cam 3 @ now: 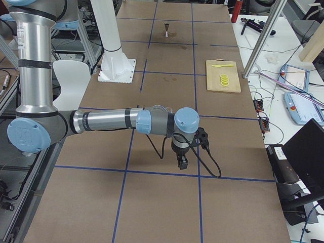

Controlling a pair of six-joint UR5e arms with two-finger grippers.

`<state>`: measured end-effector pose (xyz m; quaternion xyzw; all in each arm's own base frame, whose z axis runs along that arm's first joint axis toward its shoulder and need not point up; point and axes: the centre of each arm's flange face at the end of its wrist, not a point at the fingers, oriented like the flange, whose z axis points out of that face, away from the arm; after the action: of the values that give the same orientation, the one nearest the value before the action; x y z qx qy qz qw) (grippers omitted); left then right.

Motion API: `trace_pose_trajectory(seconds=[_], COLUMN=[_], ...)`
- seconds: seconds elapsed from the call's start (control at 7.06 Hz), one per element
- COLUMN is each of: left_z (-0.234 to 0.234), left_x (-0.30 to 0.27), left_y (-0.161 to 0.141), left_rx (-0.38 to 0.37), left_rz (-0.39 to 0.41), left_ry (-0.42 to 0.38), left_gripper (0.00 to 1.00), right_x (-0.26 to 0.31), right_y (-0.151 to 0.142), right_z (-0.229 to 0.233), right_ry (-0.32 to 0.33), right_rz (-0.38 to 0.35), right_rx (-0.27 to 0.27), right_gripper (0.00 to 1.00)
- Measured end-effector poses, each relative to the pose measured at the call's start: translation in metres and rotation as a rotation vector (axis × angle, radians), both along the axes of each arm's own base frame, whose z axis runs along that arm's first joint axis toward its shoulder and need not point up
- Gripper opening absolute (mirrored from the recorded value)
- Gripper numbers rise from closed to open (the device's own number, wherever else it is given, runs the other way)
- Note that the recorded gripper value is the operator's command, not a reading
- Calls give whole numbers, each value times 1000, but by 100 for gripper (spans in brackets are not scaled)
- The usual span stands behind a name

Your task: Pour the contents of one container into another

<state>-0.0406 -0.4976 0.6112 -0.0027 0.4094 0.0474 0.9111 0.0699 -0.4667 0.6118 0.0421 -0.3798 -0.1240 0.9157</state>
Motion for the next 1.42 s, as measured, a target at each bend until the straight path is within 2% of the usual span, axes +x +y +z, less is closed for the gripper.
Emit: trace_pose_trajectory(seconds=[0.57, 0.85, 1.42], left_z=[2, -4, -32], left_x=[-2, -4, -7], left_y=[2, 0, -11], left_rx=[-5, 9, 66], left_rz=[-1, -3, -11], left_ry=[-30, -39, -40], left_gripper=[100, 100, 100], right_x=[-25, -32, -37], right_y=[0, 0, 9], right_z=[9, 10, 5], right_ry=[30, 30, -47], right_rz=[3, 1, 3], right_rx=[-69, -83, -90], right_gripper=[100, 100, 100])
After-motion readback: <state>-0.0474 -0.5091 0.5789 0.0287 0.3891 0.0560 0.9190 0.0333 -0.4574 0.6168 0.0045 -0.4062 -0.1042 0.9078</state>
